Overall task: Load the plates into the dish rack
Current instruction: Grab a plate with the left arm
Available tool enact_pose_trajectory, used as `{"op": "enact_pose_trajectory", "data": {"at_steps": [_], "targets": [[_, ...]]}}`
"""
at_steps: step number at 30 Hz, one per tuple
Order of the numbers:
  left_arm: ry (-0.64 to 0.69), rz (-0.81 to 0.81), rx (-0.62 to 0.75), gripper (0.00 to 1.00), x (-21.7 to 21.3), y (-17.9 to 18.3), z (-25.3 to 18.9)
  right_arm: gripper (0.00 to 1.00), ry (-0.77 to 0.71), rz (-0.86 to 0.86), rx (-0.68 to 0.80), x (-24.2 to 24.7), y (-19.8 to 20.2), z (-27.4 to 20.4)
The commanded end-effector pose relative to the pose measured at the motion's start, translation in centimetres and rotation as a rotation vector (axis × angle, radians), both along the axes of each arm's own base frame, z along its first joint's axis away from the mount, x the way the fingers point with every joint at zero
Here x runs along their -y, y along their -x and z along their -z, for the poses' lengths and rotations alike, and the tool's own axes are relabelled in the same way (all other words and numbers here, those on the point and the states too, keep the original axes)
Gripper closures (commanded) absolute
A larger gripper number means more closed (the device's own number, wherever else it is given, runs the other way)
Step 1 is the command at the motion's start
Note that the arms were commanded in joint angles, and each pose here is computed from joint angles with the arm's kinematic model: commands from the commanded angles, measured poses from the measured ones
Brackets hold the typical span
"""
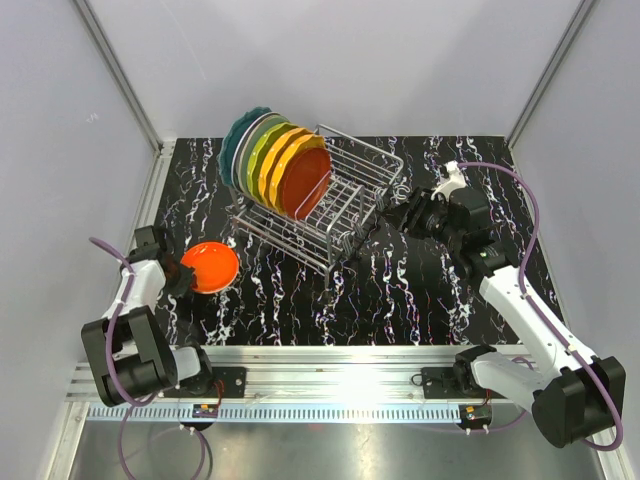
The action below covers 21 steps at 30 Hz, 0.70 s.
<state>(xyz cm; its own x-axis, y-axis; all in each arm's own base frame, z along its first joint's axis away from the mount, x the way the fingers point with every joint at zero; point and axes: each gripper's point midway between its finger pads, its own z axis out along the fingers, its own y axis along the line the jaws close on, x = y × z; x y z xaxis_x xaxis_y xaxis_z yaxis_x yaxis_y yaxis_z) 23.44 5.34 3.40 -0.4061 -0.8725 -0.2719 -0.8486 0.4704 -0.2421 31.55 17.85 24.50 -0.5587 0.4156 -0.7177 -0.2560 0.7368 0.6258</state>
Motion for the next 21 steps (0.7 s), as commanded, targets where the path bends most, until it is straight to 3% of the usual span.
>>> {"op": "enact_pose_trajectory", "data": {"at_steps": [1, 9, 21], "targets": [[-0.059, 0.006, -0.018, 0.99, -0.92, 0.62, -0.96, 0.49, -0.018, 0.001, 0.050, 0.23, -0.19, -1.50], [-0.040, 0.014, -0.023, 0.99, -0.65, 0.54, -0.68, 0.51, -0.018, 0.010, 0.057, 0.45, -0.19, -1.75], [-0.013, 0.041, -0.031, 0.71, -0.36, -0.11, -0.12, 0.44, -0.012, 0.020, 0.056, 0.71, -0.27, -1.80]]}}
